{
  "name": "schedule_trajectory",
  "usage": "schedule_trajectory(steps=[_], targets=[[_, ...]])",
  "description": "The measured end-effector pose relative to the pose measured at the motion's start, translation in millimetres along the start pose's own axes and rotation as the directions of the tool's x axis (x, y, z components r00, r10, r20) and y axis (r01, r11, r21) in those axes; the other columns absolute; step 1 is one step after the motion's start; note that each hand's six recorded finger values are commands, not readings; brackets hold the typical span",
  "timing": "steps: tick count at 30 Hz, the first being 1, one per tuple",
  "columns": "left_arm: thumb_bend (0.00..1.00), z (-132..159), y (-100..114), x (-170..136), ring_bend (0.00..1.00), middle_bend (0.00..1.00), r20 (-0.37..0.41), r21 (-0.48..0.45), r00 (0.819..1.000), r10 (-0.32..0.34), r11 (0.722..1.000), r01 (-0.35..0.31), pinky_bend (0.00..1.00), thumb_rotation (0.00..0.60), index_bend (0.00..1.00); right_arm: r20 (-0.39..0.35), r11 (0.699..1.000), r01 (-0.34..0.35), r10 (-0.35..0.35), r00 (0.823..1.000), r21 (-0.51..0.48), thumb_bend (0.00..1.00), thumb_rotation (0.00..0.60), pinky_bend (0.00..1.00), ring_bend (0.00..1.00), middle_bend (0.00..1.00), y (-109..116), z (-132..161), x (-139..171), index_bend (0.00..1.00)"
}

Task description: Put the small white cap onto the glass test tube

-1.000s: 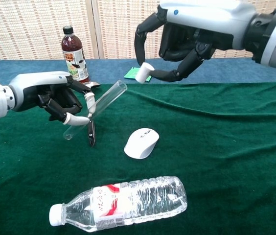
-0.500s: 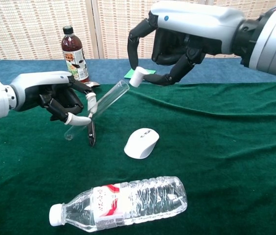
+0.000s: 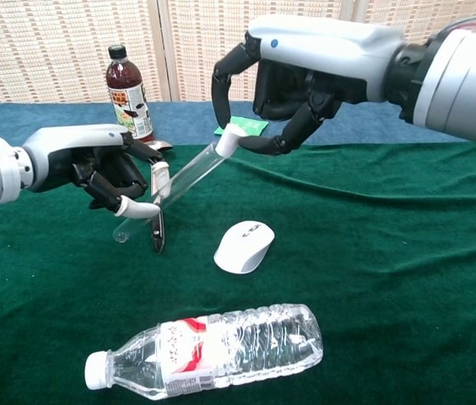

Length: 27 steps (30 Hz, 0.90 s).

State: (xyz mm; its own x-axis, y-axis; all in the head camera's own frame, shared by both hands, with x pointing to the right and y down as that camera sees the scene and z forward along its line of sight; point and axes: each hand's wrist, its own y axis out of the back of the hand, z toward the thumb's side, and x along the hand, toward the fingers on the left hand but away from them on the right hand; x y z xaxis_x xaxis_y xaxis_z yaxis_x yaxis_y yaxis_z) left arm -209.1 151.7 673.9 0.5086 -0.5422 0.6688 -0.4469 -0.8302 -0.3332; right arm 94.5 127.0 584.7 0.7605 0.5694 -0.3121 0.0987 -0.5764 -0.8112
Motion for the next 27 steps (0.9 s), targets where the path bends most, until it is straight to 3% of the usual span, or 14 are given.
schedule_trajectory(steps=[27], targets=[[0.51, 5, 0, 2, 0.87, 0.92, -0.006, 0.001, 1.0, -0.009, 1.0, 0.009, 0.83, 0.6, 0.66, -0.019, 1.0, -0.01, 0.01, 1.0, 0.029, 0.62, 0.6, 1.0, 1.0, 1.0, -10, 7, -10, 0.69]])
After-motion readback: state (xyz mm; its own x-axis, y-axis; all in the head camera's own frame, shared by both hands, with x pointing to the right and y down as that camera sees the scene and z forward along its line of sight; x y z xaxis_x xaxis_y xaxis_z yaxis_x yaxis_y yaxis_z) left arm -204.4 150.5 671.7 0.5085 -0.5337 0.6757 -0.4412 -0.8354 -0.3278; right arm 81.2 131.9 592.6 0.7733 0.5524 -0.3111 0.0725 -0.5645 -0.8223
